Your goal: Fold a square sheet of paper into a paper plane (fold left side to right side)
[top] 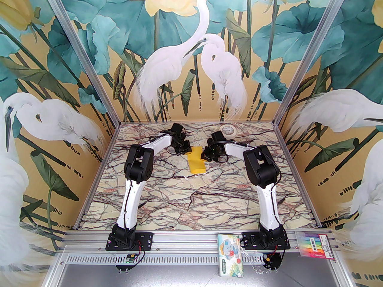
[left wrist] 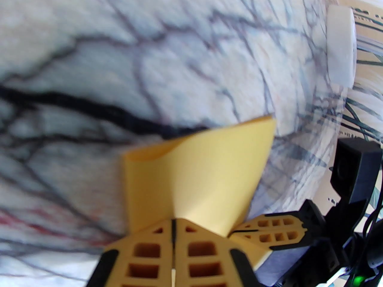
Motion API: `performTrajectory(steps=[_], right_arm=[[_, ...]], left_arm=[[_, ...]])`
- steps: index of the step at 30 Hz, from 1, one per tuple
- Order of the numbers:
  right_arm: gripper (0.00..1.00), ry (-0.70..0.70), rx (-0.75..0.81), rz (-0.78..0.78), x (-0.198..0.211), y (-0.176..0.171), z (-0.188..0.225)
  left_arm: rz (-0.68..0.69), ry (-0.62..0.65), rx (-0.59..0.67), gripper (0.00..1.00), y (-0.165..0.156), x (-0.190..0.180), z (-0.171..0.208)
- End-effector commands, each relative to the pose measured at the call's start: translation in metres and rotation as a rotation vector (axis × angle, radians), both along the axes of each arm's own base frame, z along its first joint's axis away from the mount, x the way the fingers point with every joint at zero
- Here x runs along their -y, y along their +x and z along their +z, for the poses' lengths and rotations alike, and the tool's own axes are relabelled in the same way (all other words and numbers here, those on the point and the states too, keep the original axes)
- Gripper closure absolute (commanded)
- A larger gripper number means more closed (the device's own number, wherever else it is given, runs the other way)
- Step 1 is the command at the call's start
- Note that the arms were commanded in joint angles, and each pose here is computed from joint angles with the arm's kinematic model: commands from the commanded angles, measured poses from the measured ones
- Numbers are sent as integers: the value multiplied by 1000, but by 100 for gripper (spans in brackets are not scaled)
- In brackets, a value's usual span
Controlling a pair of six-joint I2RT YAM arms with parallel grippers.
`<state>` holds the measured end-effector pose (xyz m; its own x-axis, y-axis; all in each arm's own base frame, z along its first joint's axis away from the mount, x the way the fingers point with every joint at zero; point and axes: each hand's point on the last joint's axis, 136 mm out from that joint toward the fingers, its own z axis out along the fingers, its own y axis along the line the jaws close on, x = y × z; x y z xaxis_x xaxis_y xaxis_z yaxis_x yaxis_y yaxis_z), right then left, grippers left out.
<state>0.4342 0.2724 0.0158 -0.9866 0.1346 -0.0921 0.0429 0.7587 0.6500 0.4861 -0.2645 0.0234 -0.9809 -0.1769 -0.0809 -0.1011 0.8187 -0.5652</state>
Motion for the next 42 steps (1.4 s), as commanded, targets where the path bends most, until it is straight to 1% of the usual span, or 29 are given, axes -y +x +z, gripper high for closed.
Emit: performTrajectory(steps=[1, 3, 6, 7, 9, 12, 15, 19, 22, 29, 31, 42], right_arm=[[100, -95, -65, 0, 12, -13, -32], [100, -97, -66, -1, 12, -13, -32], [100, -101, -65, -2, 13, -13, -32], [100, -102, -65, -2, 13, -13, -31], [100, -103, -65, -3, 13, -13, -31], [100, -106, -67, -3, 14, -13, -33], [100, -110, -67, -5, 14, -13, -34], [100, -111, -67, -5, 14, -13, -34], [100, -109, -68, -5, 14, -13, -34], [100, -108, -70, -4, 14, -13, -35], [100, -108, -70, -4, 14, -13, -35], [100, -109, -68, -4, 14, -13, -34]], left_arm=[[-3, 70, -47, 97, -8, -14, -28], [0, 65, -43, 97, -7, -14, -23], [5, 39, -10, 96, -5, -12, -2], [8, 19, 19, 96, -4, -10, 16], [15, -14, 44, 95, -6, -7, 35], [33, -66, 56, 95, -16, -5, 53], [48, -119, 43, 94, -33, -2, 59], [54, -186, 1, 94, -61, 10, 57], [49, -195, -24, 94, -78, 17, 51], [53, -204, -74, 94, -96, 21, 34], [48, -194, -83, 94, -99, 22, 29], [21, -38, -127, 94, -115, 2, -12]])
